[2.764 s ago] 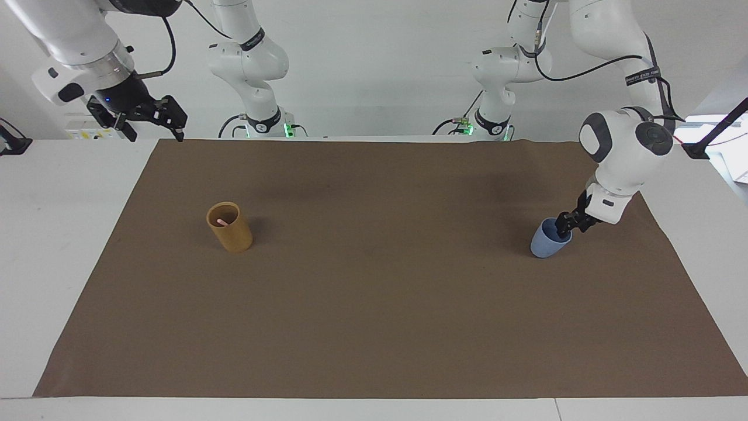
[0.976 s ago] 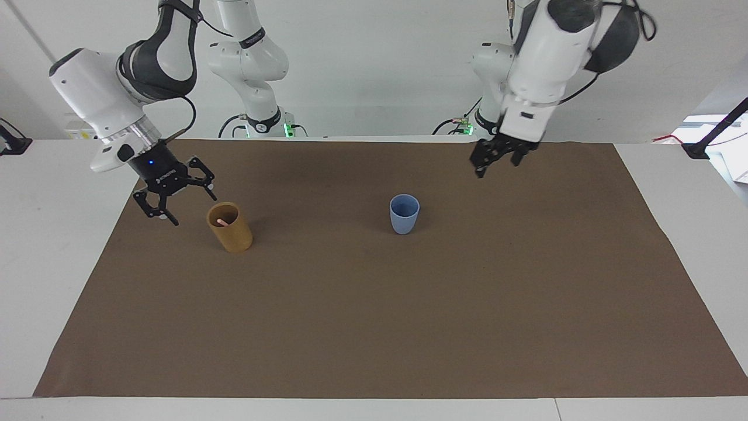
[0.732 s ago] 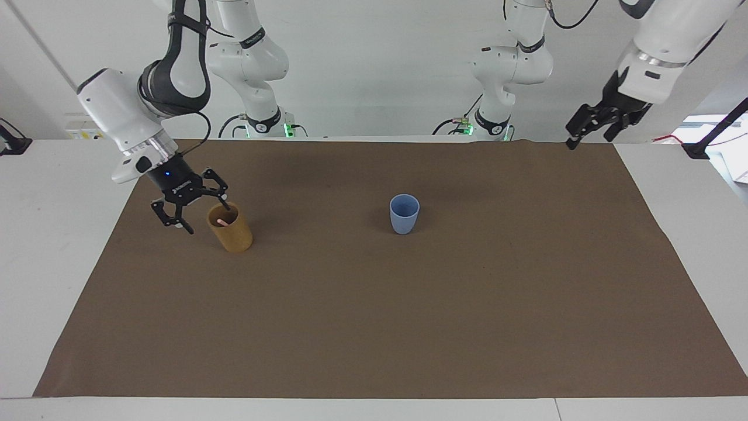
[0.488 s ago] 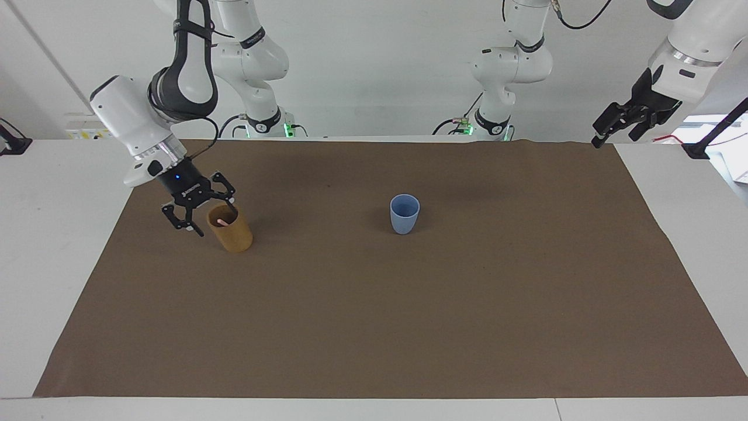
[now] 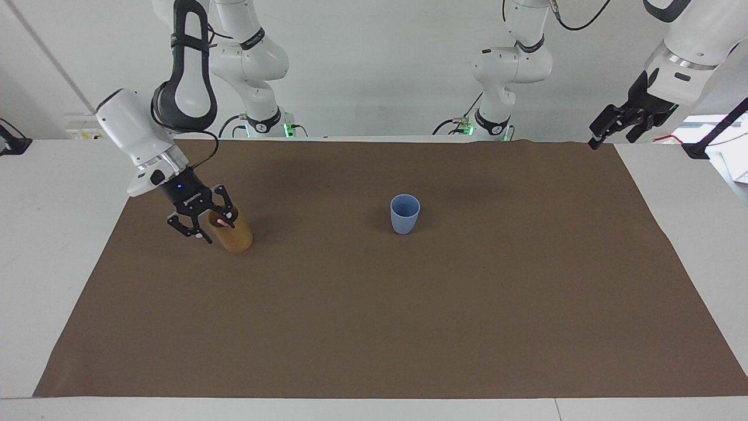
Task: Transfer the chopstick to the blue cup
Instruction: 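Reach the right gripper to the pink chopstick while the left gripper withdraws, then close the right gripper on the pink chopstick in the tan cup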
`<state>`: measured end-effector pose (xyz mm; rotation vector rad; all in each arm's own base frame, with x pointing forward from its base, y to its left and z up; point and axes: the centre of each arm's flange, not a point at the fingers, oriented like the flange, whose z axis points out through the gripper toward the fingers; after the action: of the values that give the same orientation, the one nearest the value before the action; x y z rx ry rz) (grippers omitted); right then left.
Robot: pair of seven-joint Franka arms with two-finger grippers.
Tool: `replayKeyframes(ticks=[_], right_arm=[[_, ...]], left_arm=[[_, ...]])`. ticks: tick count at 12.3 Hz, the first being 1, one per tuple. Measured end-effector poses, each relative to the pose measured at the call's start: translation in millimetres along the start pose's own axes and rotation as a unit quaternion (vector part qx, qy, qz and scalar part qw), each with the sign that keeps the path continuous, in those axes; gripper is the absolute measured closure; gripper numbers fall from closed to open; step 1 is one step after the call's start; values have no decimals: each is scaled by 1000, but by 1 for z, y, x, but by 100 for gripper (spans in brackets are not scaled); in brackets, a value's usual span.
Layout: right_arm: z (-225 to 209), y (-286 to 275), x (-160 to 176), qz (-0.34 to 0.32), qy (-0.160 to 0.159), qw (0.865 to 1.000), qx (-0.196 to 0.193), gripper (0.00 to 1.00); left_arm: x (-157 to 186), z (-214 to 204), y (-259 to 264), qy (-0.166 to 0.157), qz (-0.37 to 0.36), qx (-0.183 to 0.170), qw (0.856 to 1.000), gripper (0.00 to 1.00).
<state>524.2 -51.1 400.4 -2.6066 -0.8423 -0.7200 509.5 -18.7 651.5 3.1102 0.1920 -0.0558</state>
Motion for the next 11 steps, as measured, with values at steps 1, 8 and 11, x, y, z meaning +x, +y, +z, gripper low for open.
replayKeyframes(ticks=[1,8,11], right_arm=[[2,-2,0,0,-2,1000,8,49],[2,-9,2,16,-12,999,47,56],[0,-7,0,9,-21,999,42,56]], left_arm=[[0,0,0,0,0,0,1000,0],[0,0,0,0,0,0,1000,0],[0,0,0,0,0,0,1000,0]])
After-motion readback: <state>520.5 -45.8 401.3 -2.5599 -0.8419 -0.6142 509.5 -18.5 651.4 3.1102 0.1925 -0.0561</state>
